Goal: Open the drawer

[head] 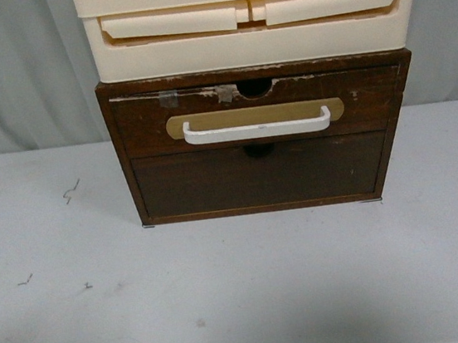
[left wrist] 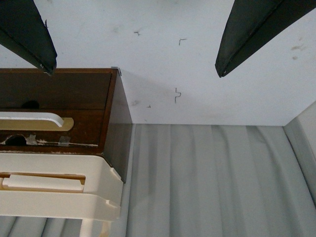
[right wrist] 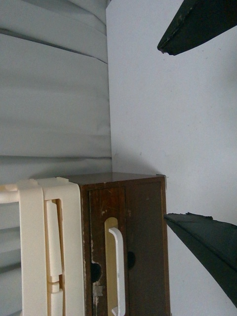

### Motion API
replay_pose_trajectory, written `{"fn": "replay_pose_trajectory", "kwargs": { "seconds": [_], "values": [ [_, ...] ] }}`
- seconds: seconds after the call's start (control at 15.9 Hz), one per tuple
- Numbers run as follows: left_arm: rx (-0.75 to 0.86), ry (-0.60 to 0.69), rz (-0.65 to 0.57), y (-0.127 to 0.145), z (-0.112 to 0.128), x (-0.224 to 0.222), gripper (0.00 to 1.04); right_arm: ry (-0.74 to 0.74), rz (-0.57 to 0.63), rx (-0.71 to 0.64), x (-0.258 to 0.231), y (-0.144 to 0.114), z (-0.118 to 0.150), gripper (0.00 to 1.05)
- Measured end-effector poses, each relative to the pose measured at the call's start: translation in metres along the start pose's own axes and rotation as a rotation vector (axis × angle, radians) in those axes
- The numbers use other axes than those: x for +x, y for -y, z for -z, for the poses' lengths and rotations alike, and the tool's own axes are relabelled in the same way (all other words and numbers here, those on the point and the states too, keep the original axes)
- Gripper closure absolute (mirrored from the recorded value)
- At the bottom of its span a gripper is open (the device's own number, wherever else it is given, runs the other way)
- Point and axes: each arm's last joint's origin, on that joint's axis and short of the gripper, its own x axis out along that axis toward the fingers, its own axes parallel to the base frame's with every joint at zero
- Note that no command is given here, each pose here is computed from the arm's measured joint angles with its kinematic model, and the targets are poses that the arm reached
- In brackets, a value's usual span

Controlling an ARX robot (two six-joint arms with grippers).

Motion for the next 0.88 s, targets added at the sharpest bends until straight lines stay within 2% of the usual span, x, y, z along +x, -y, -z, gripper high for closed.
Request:
{"fn": "replay_pose_trajectory", "kwargs": {
  "seconds": [0.88],
  "values": [
    [0.0,0.0,0.0,0.0,0.0,0.0,0.07,0.0,0.0,0.0,0.0,0.0,0.0,0.06]
  ]
}}
